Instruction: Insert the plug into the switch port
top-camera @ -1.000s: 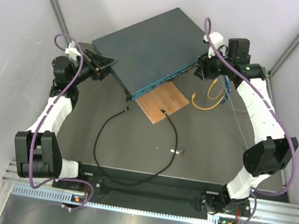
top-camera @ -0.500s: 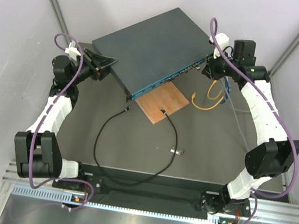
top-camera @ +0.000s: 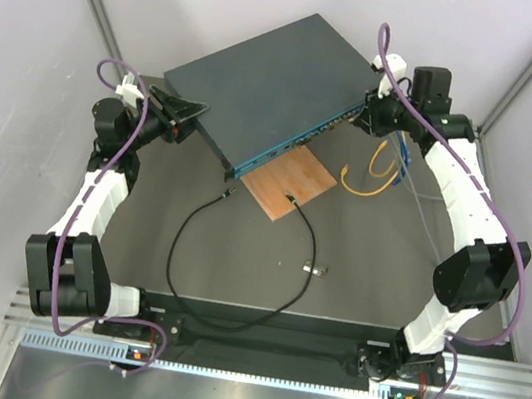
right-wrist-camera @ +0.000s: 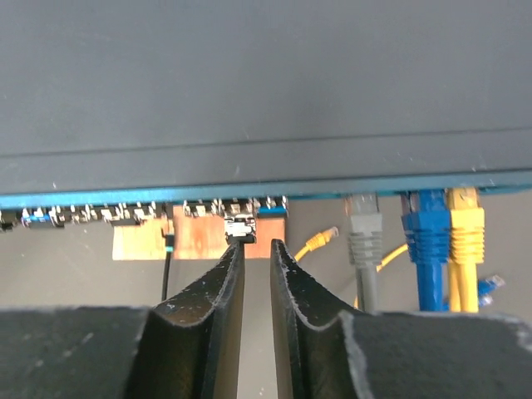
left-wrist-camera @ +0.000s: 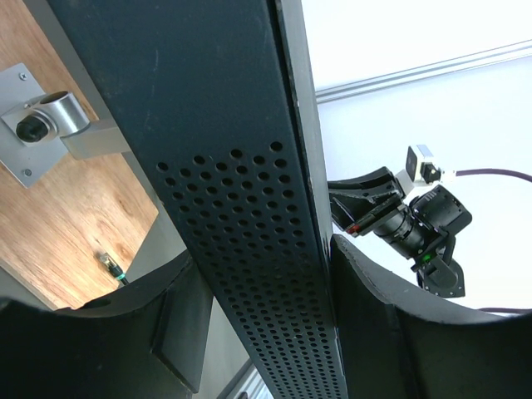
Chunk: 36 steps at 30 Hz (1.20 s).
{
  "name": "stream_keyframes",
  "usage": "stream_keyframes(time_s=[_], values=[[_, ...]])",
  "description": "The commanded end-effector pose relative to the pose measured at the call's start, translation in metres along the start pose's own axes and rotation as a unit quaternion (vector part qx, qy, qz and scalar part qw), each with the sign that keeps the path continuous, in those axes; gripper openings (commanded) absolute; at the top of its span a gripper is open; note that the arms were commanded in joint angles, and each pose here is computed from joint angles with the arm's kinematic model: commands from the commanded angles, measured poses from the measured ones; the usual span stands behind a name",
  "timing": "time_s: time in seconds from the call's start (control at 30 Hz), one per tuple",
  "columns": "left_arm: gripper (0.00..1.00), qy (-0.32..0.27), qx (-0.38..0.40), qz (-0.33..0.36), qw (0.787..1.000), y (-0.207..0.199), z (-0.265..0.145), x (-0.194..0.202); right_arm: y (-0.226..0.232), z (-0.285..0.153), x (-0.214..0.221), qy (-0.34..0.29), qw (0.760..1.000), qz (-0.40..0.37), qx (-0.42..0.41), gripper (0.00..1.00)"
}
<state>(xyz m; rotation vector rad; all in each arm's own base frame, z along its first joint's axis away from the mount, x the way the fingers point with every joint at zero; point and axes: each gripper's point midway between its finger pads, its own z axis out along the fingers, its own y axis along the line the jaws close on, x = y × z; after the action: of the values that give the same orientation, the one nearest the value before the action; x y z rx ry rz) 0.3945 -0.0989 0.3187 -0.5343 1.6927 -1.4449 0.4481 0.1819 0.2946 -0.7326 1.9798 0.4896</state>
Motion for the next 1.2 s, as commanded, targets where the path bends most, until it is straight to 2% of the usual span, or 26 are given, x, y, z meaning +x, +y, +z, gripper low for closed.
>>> stream_keyframes(time_s=[0.0, 0.43, 0.47, 0.5, 0.57, 0.7, 0.9, 1.17], values=[[0.00, -0.013, 0.030, 0.090, 0.995, -0.018, 0.007, -0.010, 0.003, 0.007, -0.028, -0.045, 0.999, -0.007, -0.008, 0.17], [0.00, -0.014, 0.026, 0.080, 0.996, -0.012, 0.008, -0.011, 0.009, 0.015, -0.037, -0.127, 0.992, 0.000, -0.011, 0.13], [0.00, -0.015, 0.025, 0.080, 0.996, -0.011, 0.008, -0.011, 0.010, 0.019, -0.026, -0.123, 0.992, 0.005, -0.012, 0.13], [0.00, -0.015, 0.025, 0.079, 0.996, -0.011, 0.008, -0.012, 0.012, 0.014, -0.037, -0.151, 0.989, -0.007, -0.010, 0.13], [0.00, -0.015, 0.024, 0.079, 0.997, -0.010, 0.008, -0.012, 0.015, 0.019, -0.027, -0.155, 0.988, -0.003, -0.012, 0.13], [0.00, -0.017, 0.023, 0.073, 0.997, -0.008, 0.008, -0.013, 0.020, 0.015, -0.037, -0.204, 0.979, -0.011, -0.014, 0.11], [0.00, -0.016, 0.020, 0.068, 0.997, -0.004, 0.011, -0.014, 0.031, 0.025, -0.037, -0.227, 0.973, 0.013, -0.041, 0.10], [0.00, -0.013, 0.018, 0.067, 0.998, -0.001, 0.011, -0.013, 0.044, 0.036, -0.043, -0.241, 0.969, 0.005, -0.051, 0.10]])
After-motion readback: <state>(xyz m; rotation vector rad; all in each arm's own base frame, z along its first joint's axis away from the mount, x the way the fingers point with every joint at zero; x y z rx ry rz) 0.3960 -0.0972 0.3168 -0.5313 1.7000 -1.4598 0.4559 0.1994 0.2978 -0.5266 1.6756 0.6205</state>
